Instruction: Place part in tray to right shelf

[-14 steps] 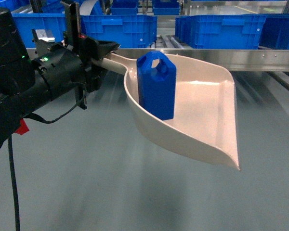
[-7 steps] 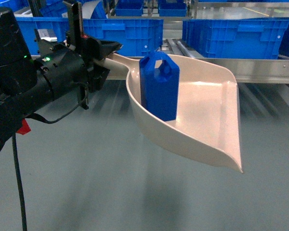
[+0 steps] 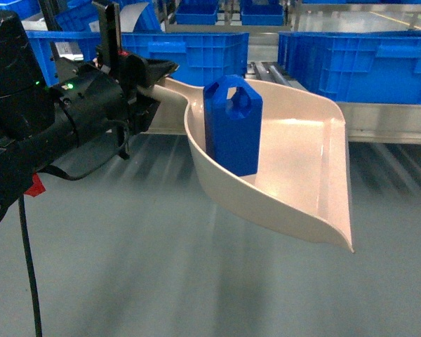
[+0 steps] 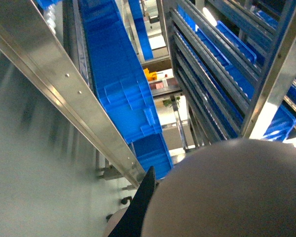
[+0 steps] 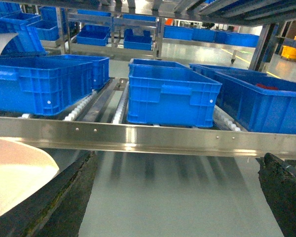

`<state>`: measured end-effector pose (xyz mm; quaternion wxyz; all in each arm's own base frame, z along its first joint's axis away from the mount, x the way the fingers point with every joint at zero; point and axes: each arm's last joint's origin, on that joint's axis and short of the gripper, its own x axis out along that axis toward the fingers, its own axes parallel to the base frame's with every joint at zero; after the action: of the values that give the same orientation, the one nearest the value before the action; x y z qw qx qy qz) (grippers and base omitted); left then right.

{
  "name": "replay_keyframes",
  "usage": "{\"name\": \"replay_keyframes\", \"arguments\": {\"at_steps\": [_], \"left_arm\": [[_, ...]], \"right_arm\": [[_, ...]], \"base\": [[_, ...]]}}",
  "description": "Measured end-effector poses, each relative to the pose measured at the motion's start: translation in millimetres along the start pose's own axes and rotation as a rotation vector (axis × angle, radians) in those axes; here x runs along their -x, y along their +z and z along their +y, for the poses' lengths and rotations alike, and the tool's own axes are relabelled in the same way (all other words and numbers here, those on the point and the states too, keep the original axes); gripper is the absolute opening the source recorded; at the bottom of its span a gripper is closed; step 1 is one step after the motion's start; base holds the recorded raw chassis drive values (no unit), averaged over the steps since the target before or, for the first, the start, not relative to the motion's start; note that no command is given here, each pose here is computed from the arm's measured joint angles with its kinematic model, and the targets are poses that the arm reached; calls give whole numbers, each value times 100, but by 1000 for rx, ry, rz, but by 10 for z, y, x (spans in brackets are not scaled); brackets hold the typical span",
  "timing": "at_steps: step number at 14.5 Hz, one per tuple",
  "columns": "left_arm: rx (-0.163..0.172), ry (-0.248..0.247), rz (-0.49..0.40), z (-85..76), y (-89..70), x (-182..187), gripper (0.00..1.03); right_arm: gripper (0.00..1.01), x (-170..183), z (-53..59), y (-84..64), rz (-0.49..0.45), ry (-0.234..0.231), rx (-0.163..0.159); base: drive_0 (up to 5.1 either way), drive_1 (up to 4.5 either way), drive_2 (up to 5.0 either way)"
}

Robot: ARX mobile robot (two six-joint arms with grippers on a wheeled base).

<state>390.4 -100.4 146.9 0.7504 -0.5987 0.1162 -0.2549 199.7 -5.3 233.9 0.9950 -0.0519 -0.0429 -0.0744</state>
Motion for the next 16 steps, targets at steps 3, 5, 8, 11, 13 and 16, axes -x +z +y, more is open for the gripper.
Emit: {"name": "replay_keyframes", "arguments": {"at_steps": [3, 5, 8, 11, 13, 16], "left_arm": [[-1, 7, -19, 13, 52, 16, 13], [0, 2, -8, 5, 22, 7, 13], [0, 4, -6, 6, 13, 4, 13], [1, 2, 4, 0, -12, -4, 13], [2, 5, 2, 5, -3, 0, 13], [0, 3, -3, 5, 13, 4, 13]], "right_arm": [[98, 0, -1, 1, -1, 0, 0], [98, 0, 0, 2, -2, 0, 0], [98, 2, -1, 0, 0, 0, 0], [98, 2, -2, 4, -3, -1, 0], [98, 2, -2, 3, -2, -1, 0], [98, 2, -2, 5, -4, -1, -1]], "base": [[162, 275, -472], [247, 222, -516], [301, 197, -494], [12, 422, -398], [31, 458, -396], [12, 439, -415]]}}
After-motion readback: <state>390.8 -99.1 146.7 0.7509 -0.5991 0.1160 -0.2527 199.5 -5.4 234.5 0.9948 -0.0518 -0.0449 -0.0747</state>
